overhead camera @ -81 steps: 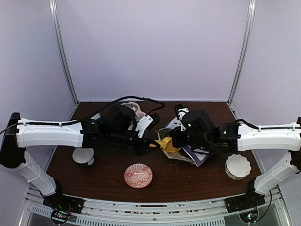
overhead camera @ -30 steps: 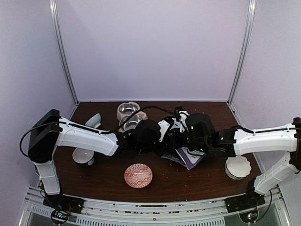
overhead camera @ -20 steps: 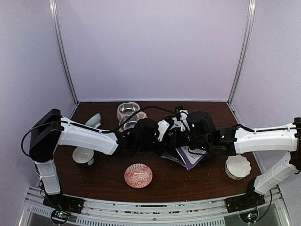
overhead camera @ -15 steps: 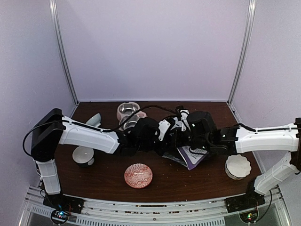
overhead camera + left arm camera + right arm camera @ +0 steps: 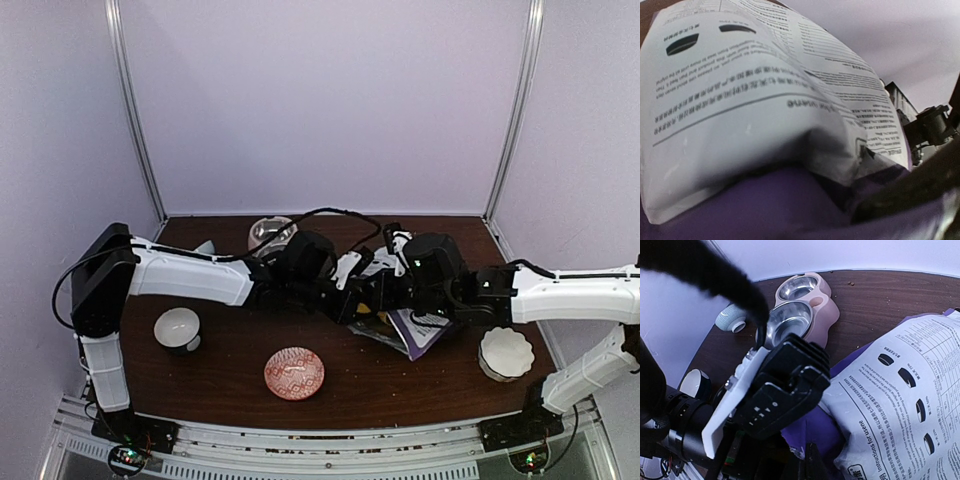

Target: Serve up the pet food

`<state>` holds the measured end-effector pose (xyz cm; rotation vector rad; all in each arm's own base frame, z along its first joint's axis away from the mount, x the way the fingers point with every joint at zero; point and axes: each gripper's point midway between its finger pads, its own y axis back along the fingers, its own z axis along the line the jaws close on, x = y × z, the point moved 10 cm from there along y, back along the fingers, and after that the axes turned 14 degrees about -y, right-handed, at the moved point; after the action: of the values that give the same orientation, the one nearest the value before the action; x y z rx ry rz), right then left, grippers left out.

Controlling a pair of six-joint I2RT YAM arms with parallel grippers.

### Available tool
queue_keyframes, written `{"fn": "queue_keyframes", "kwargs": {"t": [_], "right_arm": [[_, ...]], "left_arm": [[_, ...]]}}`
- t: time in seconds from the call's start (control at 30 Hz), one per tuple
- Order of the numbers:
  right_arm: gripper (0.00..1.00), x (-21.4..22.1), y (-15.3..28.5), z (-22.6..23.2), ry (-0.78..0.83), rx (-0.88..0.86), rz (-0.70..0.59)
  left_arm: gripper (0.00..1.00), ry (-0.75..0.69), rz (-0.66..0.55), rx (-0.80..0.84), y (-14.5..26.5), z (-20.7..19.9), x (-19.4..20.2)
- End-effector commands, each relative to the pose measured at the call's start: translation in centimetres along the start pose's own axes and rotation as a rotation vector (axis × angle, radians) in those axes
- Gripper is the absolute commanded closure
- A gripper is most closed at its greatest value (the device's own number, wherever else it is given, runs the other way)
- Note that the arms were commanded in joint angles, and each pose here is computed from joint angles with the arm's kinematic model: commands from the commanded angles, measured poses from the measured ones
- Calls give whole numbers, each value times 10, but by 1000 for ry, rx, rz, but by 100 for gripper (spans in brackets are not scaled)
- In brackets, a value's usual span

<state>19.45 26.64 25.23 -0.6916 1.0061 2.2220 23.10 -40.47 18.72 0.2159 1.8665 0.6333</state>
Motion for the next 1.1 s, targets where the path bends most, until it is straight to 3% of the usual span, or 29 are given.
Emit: {"fn": "queue_keyframes", "kwargs": {"t": [0.0,0.13,0.5,1.07], "right_arm": [[100,-25,22,6,-70,6,-96],[100,-28,27,3,-106,20,-105],[100,-35,39,0,-150,31,-136],[100,-49,57,2,-201,9,-193]], "left_arm": [[100,165,0,165,3,11,1],[100,249,-52,221,15,14,-4],[100,471,-234,187,66,36,-6],[100,500,-287,278,111,30,2]]}}
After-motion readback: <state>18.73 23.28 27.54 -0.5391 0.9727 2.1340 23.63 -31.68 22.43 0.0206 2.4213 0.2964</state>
